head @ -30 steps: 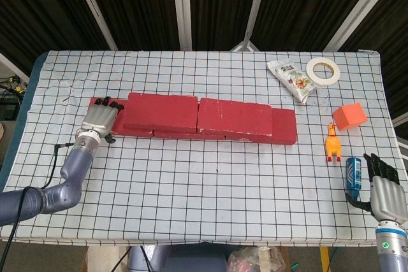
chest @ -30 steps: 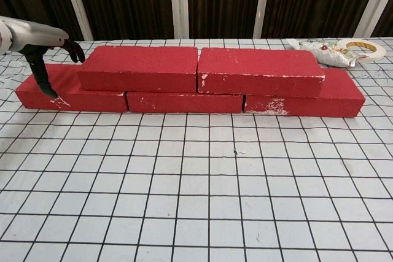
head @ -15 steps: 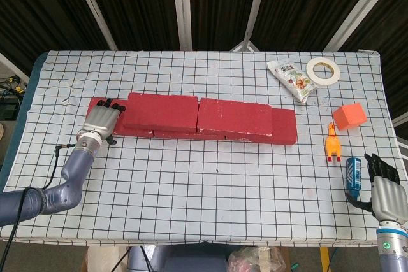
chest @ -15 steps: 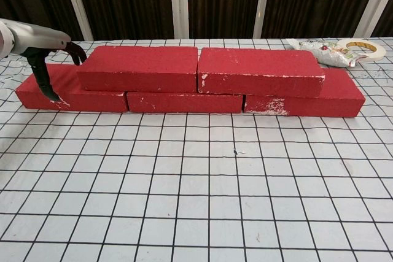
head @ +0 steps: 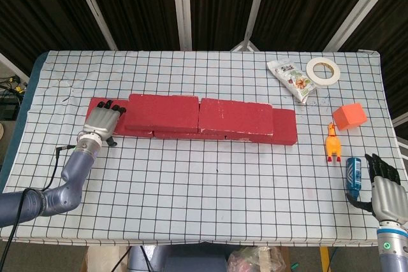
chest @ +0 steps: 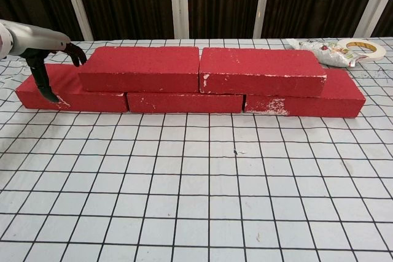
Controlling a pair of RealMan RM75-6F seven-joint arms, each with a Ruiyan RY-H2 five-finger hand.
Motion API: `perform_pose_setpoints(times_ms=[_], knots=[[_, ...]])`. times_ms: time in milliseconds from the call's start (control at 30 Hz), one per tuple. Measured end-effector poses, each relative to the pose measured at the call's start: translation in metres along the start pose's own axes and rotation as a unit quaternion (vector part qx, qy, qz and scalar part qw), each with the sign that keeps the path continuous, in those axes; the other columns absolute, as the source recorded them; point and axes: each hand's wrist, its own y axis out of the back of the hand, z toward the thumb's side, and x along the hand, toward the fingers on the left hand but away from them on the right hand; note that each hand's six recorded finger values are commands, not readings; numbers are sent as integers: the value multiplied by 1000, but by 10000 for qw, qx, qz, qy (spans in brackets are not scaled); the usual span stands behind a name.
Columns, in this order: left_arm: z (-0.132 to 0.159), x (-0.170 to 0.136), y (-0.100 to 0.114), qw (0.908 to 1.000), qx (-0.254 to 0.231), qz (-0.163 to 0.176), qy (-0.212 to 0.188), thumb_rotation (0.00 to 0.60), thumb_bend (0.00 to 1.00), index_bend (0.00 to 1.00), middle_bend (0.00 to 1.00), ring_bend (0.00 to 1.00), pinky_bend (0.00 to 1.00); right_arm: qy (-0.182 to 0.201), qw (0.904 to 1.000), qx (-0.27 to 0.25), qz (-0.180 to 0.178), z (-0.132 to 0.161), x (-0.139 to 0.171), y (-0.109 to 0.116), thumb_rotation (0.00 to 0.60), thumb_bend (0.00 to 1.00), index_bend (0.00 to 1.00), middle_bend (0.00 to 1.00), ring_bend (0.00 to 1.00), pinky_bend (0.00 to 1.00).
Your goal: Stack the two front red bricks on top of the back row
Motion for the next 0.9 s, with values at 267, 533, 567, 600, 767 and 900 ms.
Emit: perform_pose_setpoints(times_ms=[267, 533, 567, 600, 767, 900], knots=[[-6, -7, 6, 9999, -116, 19, 14, 600, 0, 273, 145, 29, 94, 6, 10000, -13, -11, 1, 0, 0, 600, 236, 49, 0, 0, 0], [-15, -42, 15, 9959, -854, 207, -227, 600, 0, 164, 97, 20, 96, 140, 9999, 50, -11, 5, 1, -1, 600, 236, 49, 0, 0, 0], [-20, -50, 14, 9942, -997, 291, -261, 600, 0, 149, 77, 12, 96, 169, 9998, 73, -29, 6, 1, -1, 600, 236, 49, 0, 0, 0], [-24, -57, 13, 9931, -1076, 363, -280, 600, 0, 139, 62, 4, 95, 209, 9997, 117, -61, 8, 1, -2, 600, 236, 49, 0, 0, 0], [-61, -99, -13, 9866, -1372, 859, -190, 600, 0, 134, 43, 0, 92, 400, 9985, 331, -187, 17, 3, -6, 600, 236, 49, 0, 0, 0], [-92, -138, -47, 9782, -1664, 1243, 42, 600, 0, 134, 42, 0, 91, 492, 9975, 426, -267, 22, 5, -8, 600, 236, 49, 0, 0, 0]])
